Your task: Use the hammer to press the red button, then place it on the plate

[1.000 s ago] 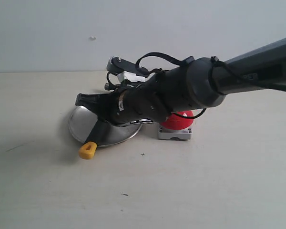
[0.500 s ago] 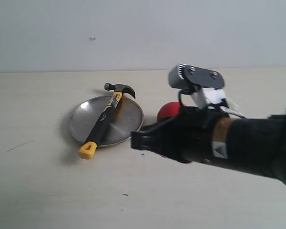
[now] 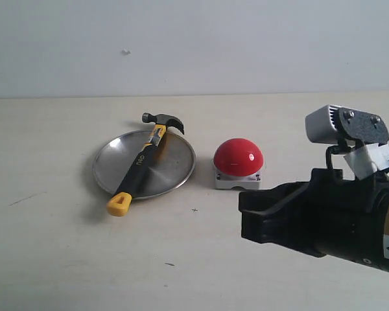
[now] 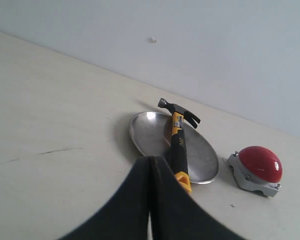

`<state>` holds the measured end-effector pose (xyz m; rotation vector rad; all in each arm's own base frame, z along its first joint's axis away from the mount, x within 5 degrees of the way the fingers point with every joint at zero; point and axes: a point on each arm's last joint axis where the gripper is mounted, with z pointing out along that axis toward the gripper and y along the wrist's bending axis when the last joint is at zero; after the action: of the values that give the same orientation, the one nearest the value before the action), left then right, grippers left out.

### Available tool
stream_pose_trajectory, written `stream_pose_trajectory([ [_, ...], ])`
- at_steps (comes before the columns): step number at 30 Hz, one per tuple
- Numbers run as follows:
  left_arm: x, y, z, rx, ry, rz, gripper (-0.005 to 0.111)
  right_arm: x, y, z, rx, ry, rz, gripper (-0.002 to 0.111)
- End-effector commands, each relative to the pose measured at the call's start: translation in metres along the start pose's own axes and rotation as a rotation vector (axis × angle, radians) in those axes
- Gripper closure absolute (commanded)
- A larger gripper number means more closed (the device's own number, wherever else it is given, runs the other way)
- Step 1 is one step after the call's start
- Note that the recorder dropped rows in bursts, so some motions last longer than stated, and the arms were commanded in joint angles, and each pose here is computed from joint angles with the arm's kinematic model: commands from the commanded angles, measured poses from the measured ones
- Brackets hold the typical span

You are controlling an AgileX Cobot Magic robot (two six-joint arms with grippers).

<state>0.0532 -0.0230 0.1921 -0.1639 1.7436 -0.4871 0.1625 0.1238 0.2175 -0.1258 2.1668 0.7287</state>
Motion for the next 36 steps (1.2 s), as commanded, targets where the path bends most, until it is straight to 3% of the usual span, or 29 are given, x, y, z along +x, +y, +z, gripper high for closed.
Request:
stream_pose_trajectory([
  [1,0.001,0.0,0.0,0.002,0.001,0.003,0.107,0.0,0.0,-0.002,-0.004,-0.004,-0.017,0.108],
  [11,0.001,0.0,0.0,0.002,0.001,0.003,0.107,0.0,0.0,-0.002,-0.002,-0.003,-0.017,0.108],
  [15,0.001,0.0,0.0,0.002,0.001,0.003,0.107,-0.013,0.002,-0.03,-0.014,-0.099,-0.057,0.108],
  [21,0.001,0.0,0.0,0.002,0.001,0.003,0.107,0.018,-0.049,-0.096,0.201,-0.313,-0.007,0.108],
  [28,0.001,0.0,0.0,0.002,0.001,0.003,0.107,0.061,-0.072,-0.127,0.276,-0.658,0.048,0.108],
  [36,0.001,0.0,0.0,0.002,0.001,0.003,0.107,0.067,-0.078,-0.128,0.387,-0.6,-0.038,0.108],
])
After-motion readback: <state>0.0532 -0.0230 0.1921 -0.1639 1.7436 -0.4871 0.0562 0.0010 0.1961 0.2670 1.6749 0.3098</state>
